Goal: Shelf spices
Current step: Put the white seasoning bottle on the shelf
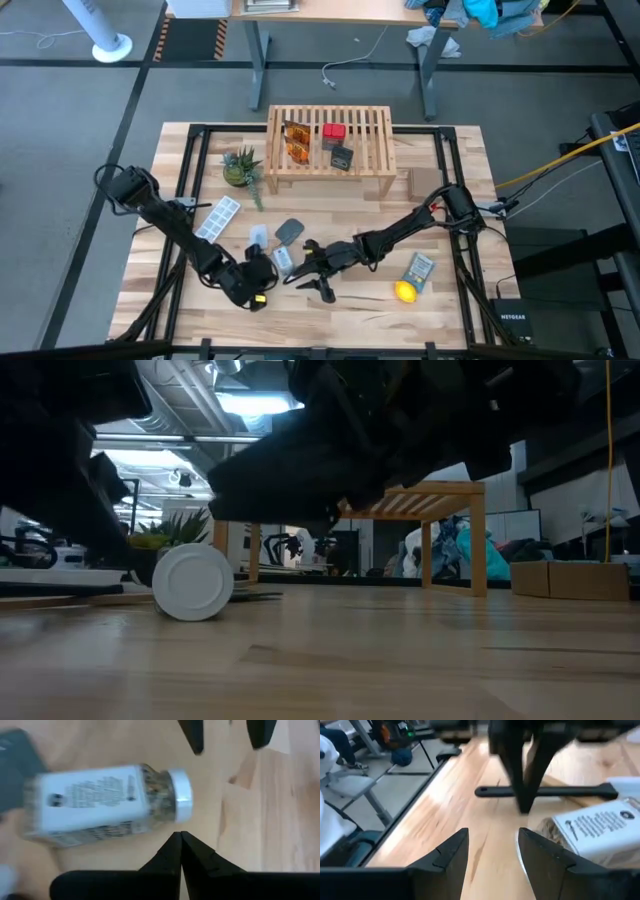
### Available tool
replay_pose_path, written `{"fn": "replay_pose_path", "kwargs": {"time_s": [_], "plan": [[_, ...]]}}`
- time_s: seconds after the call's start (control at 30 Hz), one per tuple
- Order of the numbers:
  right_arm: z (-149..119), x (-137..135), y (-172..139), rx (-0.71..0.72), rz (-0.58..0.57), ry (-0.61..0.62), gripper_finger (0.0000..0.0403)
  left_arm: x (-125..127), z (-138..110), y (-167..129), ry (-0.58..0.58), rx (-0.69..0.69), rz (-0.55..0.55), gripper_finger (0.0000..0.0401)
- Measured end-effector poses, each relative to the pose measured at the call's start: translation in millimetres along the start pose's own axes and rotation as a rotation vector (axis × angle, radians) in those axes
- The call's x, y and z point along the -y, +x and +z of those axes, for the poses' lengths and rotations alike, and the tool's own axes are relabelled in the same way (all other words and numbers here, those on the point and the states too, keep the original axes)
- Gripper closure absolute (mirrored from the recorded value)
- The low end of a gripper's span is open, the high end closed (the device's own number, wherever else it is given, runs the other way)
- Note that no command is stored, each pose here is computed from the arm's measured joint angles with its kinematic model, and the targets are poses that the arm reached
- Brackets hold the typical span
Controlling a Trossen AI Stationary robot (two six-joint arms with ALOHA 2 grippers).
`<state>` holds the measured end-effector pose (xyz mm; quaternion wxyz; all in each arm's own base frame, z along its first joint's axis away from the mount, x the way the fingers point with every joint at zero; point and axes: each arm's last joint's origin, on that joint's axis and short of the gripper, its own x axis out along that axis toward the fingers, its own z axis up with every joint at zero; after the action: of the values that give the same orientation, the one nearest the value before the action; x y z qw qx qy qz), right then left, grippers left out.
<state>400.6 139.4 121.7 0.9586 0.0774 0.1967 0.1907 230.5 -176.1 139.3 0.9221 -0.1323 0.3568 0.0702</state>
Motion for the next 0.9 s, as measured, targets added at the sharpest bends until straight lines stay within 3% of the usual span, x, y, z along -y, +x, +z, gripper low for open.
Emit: {"fn": "replay_pose_path", "kwargs": {"time_s": [0.27, 0.5, 0.67, 0.9], "plan": [[-6, -15, 1, -0.032, -0.011, -0.015, 0.0224, -19, 8, -18, 0.047, 0.053, 0.2, 0.0401], [-13, -10, 2, -0.074, -0.094, -0.018, 0.0224, -43, 22, -8, 0.129, 0.018, 0.321, 0.0401], [-26, -7, 7, -0.099, -0.112, -0.017, 0.0239, -62, 28, -2, 0.12, -0.028, 0.415, 0.0401], [-34, -5, 13, -0.065, -0.107, -0.018, 0.0297, -64, 30, 0, 0.087, -0.063, 0.381, 0.0401]]}}
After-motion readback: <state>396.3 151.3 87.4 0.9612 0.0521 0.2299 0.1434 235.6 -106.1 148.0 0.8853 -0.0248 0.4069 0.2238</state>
